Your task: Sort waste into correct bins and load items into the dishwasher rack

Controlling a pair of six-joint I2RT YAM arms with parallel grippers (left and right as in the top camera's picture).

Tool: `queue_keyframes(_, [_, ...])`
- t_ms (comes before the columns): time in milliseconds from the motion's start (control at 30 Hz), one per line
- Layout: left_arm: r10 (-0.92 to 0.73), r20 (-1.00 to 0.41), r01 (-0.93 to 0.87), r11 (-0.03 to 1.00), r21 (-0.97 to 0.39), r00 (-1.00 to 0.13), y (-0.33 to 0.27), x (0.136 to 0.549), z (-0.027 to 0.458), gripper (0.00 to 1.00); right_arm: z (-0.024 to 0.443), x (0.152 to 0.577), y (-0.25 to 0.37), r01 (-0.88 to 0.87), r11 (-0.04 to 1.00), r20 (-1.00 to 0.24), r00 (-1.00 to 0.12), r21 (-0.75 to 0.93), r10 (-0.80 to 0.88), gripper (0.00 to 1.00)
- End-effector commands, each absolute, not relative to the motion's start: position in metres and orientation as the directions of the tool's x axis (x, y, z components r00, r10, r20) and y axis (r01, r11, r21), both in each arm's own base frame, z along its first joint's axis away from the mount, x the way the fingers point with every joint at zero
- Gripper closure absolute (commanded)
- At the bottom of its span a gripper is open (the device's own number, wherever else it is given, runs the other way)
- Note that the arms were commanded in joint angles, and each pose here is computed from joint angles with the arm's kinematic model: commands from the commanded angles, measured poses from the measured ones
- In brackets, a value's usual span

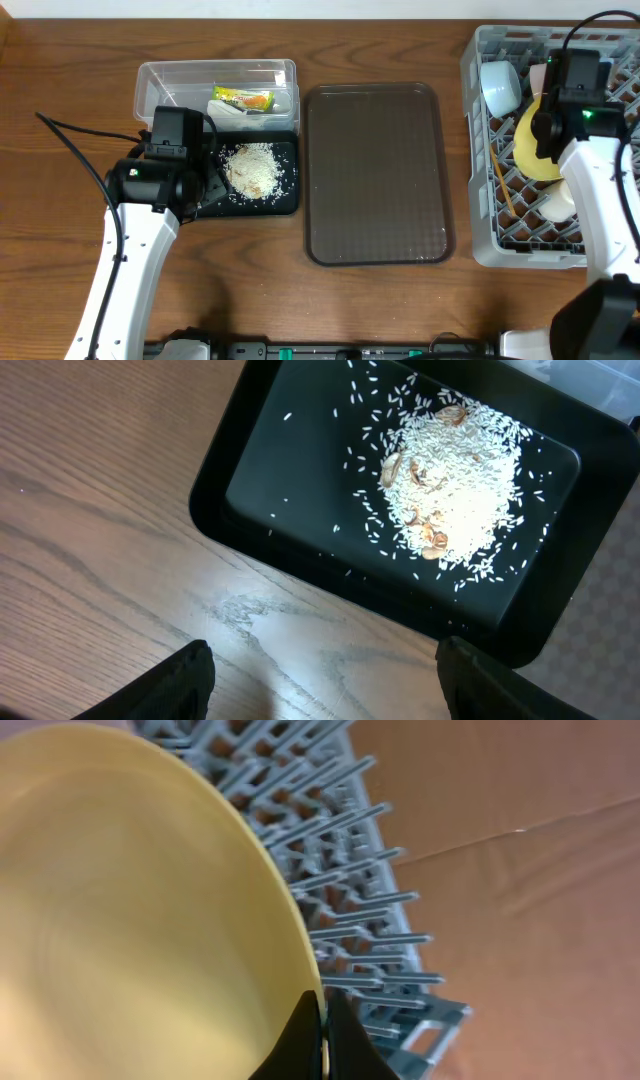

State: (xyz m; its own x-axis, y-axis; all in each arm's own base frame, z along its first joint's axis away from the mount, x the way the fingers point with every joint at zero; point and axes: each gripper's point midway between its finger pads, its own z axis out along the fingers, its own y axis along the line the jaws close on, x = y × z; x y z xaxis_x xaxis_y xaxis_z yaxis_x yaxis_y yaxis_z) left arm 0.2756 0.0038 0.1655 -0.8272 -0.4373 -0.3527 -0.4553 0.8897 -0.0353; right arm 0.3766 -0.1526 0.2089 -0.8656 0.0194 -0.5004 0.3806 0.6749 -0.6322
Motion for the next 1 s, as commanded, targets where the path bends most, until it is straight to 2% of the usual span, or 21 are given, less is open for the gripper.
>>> queue_keyframes(0, [-0.445,-0.353,-0.466,0.884,-0.029,-0.823,0.006,0.275,0.165,0.26,0.199,0.387,-0.137,0.391,0.759,-0.543,-0.837,-0.521,0.058,0.73])
queue_keyframes(33, [-0.445,-0.353,-0.466,0.884,-0.029,-0.823,0.006,0.275,0.165,0.2,0.198,0.389,-0.132,0.392,0.779,-0.555,-0.829,-0.489,0.07,0.52])
queue_keyframes(67, [-0.445,-0.353,-0.466,0.884,-0.029,-0.823,0.006,0.275,0.165,0.18,0.196,0.391,-0.127,0.387,0.8,-0.562,-0.824,-0.459,0.076,0.41])
queue_keyframes(167, [-0.445,-0.353,-0.465,0.885,-0.028,-0.823,0.006,0.275,0.165,0.15,0.203,0.392,-0.117,0.369,0.838,-0.584,-0.808,-0.402,0.076,0.38])
queue_keyframes(233, [-0.444,-0.354,-0.466,0.885,-0.028,-0.823,0.006,0.275,0.165,0.15,0.213,0.391,-0.11,0.359,0.863,-0.612,-0.787,-0.355,0.076,0.32])
queue_keyframes(367, [-0.445,-0.363,-0.458,0.887,-0.053,-0.819,0.003,0.28,0.167,0.12,0.24,0.397,-0.061,0.206,0.972,-0.692,-0.718,-0.113,0.071,0.25])
queue_keyframes(467, [-0.357,-0.365,-0.321,0.934,-0.156,-0.86,-0.021,0.293,0.17,0.12,0.254,0.398,-0.018,0.034,0.997,-0.722,-0.688,0.063,0.069,0.19])
queue_keyframes(533, [-0.294,-0.397,-0.229,0.952,-0.203,-0.869,-0.034,0.304,0.176,0.12,0.254,0.398,-0.004,-0.027,0.992,-0.718,-0.693,0.12,0.068,0.12])
queue_keyframes(700, [-0.238,-0.412,-0.175,0.967,-0.184,-0.879,-0.036,0.311,0.173,0.12,0.218,0.391,0.0,-0.028,0.989,-0.614,-0.786,0.146,0.069,0.03])
queue_keyframes(833, [-0.219,-0.261,-0.19,0.973,-0.133,-0.94,-0.034,0.282,0.15,0.11,0.185,0.373,0.001,0.005,0.987,-0.478,-0.875,0.163,0.084,0.02])
queue_keyframes(967, [-0.207,-0.138,-0.197,0.977,-0.082,-0.969,-0.029,0.252,0.141,0.11,0.176,0.354,0.0,0.03,0.987,-0.406,-0.909,0.161,0.093,0.01])
